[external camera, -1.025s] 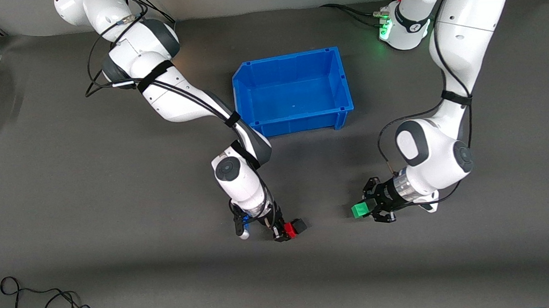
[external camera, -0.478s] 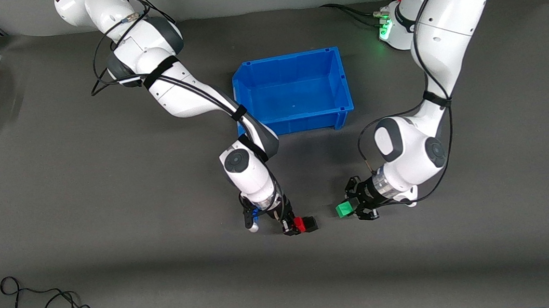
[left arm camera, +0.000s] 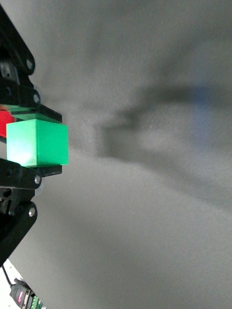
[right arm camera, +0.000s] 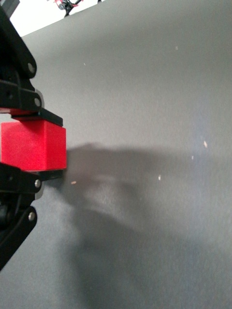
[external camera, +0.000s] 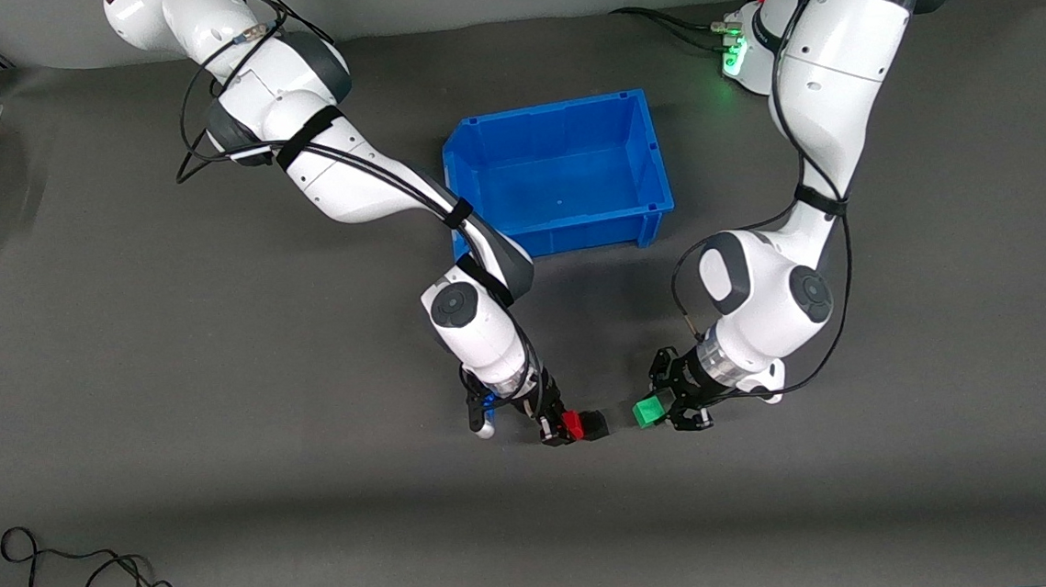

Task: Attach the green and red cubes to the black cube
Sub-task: 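Press the red cube and green cube against the black cube's sides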

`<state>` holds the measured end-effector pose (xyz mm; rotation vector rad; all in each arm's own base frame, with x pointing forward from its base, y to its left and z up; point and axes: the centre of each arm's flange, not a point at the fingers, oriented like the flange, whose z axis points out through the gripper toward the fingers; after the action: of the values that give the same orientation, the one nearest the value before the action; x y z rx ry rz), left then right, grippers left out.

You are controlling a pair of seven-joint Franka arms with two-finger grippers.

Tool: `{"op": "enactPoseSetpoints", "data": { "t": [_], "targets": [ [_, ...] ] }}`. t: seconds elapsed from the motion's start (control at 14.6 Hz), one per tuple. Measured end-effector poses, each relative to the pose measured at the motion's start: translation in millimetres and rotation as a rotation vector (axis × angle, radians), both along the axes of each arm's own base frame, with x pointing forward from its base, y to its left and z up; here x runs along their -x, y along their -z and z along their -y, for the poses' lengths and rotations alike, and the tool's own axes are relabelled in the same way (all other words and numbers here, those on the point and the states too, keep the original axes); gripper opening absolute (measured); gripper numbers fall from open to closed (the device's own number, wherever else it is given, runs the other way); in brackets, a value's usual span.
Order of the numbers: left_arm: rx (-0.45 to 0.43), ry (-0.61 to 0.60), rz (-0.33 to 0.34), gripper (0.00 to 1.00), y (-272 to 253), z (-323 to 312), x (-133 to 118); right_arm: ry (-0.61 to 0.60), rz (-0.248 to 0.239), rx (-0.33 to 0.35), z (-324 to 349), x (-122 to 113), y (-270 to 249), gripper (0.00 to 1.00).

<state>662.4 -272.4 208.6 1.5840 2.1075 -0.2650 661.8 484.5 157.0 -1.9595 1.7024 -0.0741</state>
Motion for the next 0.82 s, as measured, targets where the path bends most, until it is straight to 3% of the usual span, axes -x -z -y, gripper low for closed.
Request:
{"op": "enactPoseSetpoints", "data": {
  "t": [0.82],
  "targets": [
    [-0.062,0.051,0.053,0.37,25.7,49.7,22.0,0.041,-0.025,-0.025,1.3,-0.7,2.0,0.39]
  ]
}}
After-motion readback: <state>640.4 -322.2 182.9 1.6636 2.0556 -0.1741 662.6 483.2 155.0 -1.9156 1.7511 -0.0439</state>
